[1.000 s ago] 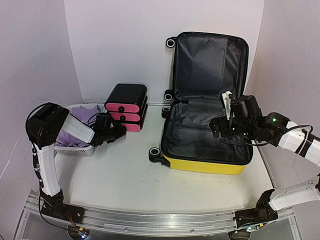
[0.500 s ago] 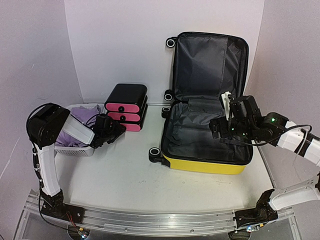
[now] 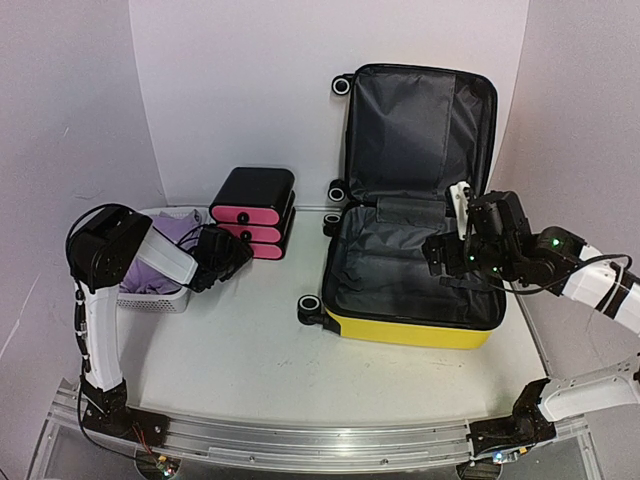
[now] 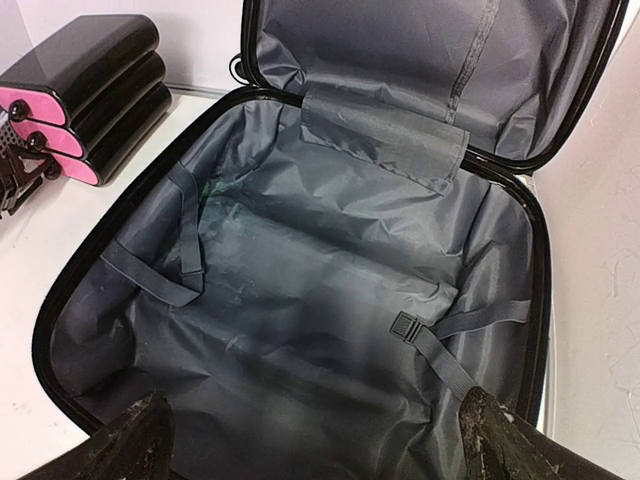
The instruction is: Open, take out, and arrange the luggage
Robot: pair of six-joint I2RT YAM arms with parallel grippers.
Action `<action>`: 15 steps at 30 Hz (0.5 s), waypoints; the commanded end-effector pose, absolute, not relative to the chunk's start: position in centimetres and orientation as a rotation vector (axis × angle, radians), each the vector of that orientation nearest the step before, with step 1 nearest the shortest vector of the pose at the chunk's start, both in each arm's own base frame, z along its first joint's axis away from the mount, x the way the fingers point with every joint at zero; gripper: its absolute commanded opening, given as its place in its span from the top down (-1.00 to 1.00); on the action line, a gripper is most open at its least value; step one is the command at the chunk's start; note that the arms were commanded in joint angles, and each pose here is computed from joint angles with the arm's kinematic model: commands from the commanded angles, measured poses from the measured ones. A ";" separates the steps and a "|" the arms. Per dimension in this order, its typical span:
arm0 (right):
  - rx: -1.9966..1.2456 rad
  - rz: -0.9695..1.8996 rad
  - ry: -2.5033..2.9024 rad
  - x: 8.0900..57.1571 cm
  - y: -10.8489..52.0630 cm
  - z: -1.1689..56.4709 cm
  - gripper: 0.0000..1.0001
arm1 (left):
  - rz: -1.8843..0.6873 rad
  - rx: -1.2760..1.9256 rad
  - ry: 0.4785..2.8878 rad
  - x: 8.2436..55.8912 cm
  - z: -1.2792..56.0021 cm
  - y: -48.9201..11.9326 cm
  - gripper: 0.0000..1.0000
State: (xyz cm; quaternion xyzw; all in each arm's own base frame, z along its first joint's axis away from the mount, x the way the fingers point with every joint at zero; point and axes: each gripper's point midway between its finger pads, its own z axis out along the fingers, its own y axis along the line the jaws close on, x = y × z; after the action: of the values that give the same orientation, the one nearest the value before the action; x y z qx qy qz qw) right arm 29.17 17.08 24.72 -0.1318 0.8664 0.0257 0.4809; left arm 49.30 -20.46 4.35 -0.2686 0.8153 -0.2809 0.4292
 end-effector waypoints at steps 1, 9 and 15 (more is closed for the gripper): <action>-0.280 0.084 2.076 29.1 16.6 26.1 -0.96 | -0.696 -0.676 2.065 49.6 3.3 -20.7 -0.17; -0.285 0.030 2.080 29.2 16.0 25.5 -0.97 | -0.895 -0.496 2.111 45.7 7.4 -23.7 -0.36; -0.312 -0.080 2.107 30.1 15.4 24.1 -0.96 | -1.021 -0.304 2.057 40.3 13.7 -25.4 -0.56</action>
State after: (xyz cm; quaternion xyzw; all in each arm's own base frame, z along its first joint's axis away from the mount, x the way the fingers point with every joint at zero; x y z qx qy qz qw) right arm 29.19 16.31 24.45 -0.1319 0.8658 0.0038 0.4826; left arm 43.29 -23.22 7.23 -0.1878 0.8394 -0.3371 0.3828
